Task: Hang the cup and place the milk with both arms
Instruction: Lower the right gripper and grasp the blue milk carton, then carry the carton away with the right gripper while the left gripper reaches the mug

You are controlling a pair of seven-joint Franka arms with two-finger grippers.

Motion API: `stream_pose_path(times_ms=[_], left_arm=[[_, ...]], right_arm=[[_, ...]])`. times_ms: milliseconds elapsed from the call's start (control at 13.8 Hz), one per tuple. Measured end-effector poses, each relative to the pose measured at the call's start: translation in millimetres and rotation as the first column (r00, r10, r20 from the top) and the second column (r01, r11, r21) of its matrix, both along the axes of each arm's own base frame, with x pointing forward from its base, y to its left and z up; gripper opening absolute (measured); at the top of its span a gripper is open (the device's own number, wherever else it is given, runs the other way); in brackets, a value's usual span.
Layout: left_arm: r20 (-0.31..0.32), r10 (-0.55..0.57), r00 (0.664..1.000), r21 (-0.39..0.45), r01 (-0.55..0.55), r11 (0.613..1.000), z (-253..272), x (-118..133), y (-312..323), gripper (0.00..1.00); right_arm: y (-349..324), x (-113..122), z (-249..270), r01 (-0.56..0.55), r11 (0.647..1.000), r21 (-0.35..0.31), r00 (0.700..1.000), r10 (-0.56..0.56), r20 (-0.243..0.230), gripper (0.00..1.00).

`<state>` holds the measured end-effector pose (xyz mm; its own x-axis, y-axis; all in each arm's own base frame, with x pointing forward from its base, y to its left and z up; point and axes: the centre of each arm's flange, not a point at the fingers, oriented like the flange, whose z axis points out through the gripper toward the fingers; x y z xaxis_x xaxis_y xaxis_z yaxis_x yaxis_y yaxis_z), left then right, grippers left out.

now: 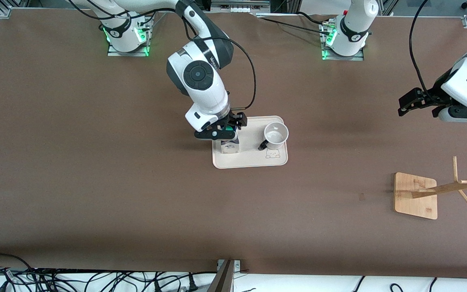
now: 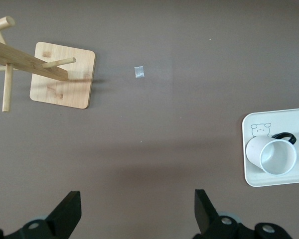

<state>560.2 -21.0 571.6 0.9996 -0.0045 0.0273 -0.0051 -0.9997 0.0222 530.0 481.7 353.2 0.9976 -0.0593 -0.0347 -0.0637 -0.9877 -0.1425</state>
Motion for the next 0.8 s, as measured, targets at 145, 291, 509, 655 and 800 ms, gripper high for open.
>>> stream_pose_path(times_ms=[145,291,509,655,800], left_arm=[[0.0,0.0,1.0,0.0,0.0,1.0,0,0,0,1.0],[0.0,0.0,1.0,0.0,0.0,1.0,0,0,0,1.0],[-0.003,0.0,1.0,0.0,0.0,1.0,-1,1,0,1.0],[-0.005,0.0,1.0,0.0,0.0,1.0,-3,1,0,1.0],[-0.007,0.001,1.0,-0.004,-0.001,1.0,-4,2,0,1.0]], right_arm=[[5,-4,-4,-0.008,1.0,-0.001,1.0,0.008,0.0,1.0],[9,-7,-9,-0.014,1.0,-0.003,1.0,0.014,-0.001,1.0],[10,-6,-12,-0.012,1.0,-0.004,1.0,0.012,0.0,1.0],[9,-6,-12,-0.011,1.0,-0.005,1.0,0.011,0.001,0.97],[9,-5,-12,-0.011,1.0,-0.005,1.0,0.011,0.001,0.76]])
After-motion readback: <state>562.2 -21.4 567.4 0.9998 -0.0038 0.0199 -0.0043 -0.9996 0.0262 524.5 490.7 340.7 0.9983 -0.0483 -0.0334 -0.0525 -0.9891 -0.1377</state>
